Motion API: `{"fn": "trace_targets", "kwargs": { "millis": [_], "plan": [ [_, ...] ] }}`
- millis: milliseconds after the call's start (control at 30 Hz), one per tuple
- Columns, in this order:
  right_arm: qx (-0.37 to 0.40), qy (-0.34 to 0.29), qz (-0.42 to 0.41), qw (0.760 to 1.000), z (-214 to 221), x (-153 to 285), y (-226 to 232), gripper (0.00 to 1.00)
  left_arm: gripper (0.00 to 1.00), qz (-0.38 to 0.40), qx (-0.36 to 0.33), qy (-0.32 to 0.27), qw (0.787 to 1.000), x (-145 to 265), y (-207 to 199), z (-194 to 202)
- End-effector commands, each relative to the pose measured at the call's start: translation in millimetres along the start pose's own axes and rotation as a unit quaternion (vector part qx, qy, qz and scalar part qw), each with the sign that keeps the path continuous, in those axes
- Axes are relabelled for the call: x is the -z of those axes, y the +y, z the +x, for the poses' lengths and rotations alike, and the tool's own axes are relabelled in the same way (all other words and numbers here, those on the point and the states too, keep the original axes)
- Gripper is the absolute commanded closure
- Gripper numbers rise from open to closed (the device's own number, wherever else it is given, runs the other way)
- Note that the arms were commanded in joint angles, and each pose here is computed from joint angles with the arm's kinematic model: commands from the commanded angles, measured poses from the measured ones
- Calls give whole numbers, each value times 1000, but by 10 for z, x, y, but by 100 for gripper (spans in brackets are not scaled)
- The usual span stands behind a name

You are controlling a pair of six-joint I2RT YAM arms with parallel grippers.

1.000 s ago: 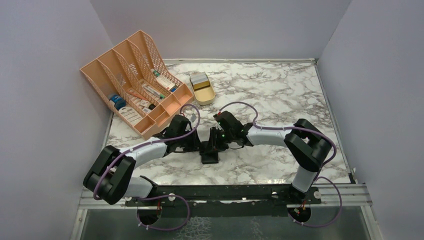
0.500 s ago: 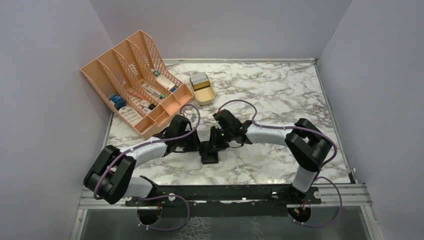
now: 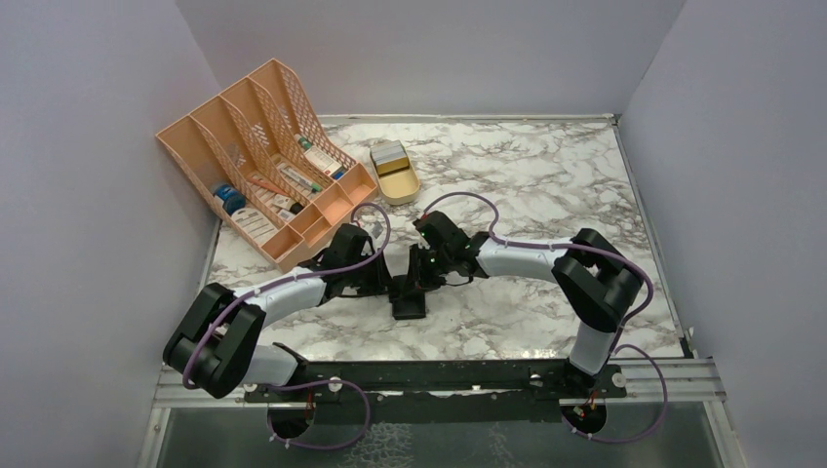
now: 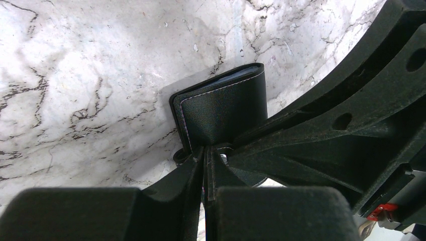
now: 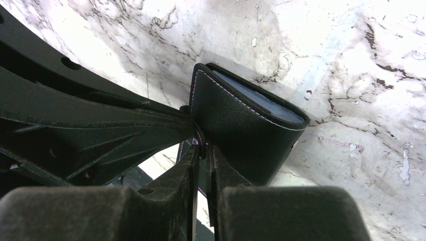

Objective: Put the credit cards into the card holder
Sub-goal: Close the card holder at the center of the board.

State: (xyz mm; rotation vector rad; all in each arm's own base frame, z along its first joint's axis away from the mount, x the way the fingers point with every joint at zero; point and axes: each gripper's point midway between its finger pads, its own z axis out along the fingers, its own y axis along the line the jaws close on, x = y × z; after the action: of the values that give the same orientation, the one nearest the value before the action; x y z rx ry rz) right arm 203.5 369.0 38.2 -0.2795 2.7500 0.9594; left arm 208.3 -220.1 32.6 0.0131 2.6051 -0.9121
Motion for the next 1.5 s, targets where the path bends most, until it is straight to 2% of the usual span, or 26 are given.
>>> {"fn": "trace_targets", "kwargs": {
  "millis": [0, 100, 233, 467, 667, 1100, 1467],
  "plan": [
    [3, 0, 9, 1000, -25, -48, -55, 91, 91, -44, -2, 2, 999, -26, 221, 73],
    [6, 1, 7, 1000, -15, -53, -49, 99, 90, -43, 0, 2, 999, -26, 214, 68],
    [9, -1, 9, 1000, -5, -39, -69, 99, 81, -40, 2, -1, 999, -13, 177, 34],
    [12, -10, 0, 1000, -12, 38, -32, 99, 78, -34, 0, -21, 999, 48, 75, -93],
    [12, -9, -14, 1000, 6, 65, 16, 99, 78, -28, -5, -36, 999, 56, -6, -226],
    [11, -18, -13, 1000, -13, 113, 26, 99, 79, -50, -3, -13, 999, -50, 156, -102],
    [3, -12, 22, 1000, 19, 38, -137, 99, 79, -49, -7, -13, 999, -42, 156, -98]
  ]
}}
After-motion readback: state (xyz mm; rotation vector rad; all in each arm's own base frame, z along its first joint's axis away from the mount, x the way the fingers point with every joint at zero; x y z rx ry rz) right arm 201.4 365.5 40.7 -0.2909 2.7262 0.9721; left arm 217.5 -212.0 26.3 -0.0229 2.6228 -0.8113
